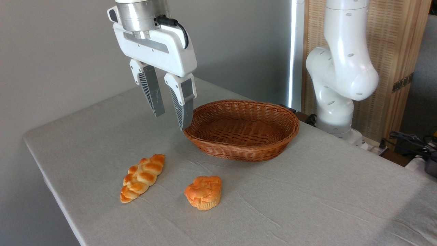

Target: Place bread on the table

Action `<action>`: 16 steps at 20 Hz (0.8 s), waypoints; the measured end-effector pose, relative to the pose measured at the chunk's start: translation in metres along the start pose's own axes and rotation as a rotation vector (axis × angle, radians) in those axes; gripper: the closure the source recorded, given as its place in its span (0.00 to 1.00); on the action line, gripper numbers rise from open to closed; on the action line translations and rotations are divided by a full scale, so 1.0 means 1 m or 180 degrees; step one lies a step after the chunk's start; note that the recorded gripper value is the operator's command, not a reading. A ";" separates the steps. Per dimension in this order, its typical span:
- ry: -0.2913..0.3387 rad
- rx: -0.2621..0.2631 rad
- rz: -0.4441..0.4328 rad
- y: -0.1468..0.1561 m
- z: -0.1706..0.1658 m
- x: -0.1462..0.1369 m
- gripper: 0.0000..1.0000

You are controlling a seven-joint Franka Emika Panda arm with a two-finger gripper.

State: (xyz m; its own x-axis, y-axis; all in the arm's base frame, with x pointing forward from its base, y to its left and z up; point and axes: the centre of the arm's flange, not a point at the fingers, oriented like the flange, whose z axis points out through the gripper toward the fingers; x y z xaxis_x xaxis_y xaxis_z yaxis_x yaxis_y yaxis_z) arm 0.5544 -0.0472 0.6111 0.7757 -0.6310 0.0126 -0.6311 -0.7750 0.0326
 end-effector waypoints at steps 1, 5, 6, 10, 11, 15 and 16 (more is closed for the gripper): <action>0.0000 0.0000 -0.0001 -0.001 0.000 -0.001 0.00; -0.0028 -0.0022 0.0045 -0.006 -0.002 -0.007 0.00; -0.0040 -0.0031 0.0057 -0.006 -0.002 -0.008 0.00; -0.0069 -0.0053 0.0125 -0.001 -0.001 -0.005 0.00; -0.0070 -0.0053 0.0139 0.000 -0.001 -0.005 0.00; -0.0070 -0.0054 0.0185 0.002 -0.001 -0.004 0.00; -0.0070 -0.0054 0.0189 0.001 -0.001 -0.004 0.00</action>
State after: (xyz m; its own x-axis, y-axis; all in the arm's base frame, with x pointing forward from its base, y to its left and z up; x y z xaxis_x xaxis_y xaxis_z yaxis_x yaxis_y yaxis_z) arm 0.5506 -0.0459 0.6124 0.7362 -0.6767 -0.0070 -0.6757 -0.7356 0.0493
